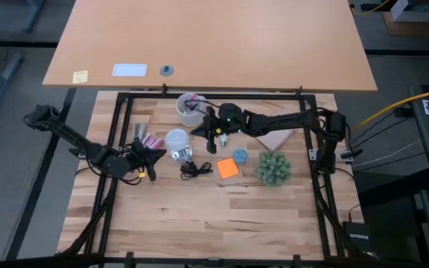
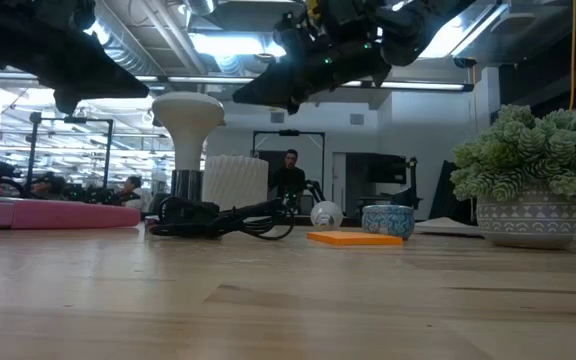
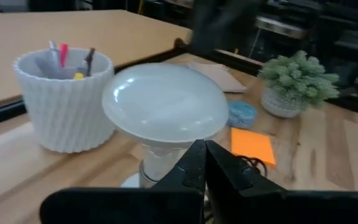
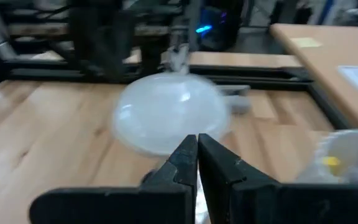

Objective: Screw lightbulb
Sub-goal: Insert the lightbulb into the silver lamp

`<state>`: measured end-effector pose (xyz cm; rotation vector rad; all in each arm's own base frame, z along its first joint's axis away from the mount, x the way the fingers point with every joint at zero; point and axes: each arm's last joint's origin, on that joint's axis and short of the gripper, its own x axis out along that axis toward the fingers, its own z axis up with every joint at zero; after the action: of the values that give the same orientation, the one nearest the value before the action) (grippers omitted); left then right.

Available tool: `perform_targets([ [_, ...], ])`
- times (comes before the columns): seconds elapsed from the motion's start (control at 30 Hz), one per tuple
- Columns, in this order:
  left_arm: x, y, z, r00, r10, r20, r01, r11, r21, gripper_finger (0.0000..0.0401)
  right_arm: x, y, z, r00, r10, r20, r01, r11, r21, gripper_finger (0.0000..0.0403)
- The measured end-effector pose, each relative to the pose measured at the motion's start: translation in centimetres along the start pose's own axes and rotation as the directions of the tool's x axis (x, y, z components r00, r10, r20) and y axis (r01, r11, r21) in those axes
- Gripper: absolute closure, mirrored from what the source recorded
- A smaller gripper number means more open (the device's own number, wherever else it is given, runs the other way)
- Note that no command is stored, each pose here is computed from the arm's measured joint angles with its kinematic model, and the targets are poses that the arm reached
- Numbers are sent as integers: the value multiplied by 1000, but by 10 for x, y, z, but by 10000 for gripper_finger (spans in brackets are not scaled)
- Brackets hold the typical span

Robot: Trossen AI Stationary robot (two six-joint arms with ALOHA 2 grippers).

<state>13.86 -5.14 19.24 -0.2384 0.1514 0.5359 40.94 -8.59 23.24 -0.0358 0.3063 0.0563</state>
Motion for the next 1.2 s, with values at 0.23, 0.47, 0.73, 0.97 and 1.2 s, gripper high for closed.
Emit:
perform_targets([
  [0.23,2,-2,-3,1000,-1,-11,1,1000,-10,401,0,-15,4,994,-53,93,55,998,-13,384],
  [0.47,5,-7,-5,1000,-3,-8,3,1000,17,401,13,-16,-12,996,-48,77,49,999,-8,384],
  [0.73,7,-7,-6,999,38,12,-38,999,22,401,18,-15,-19,997,-11,74,9,1000,28,384],
  [0.97,6,-5,-6,994,100,47,-101,995,25,401,21,-3,-18,997,35,73,-37,999,26,384],
  [1.2,8,-3,-5,991,127,54,-128,991,26,401,25,12,-16,996,53,69,-54,998,17,384],
])
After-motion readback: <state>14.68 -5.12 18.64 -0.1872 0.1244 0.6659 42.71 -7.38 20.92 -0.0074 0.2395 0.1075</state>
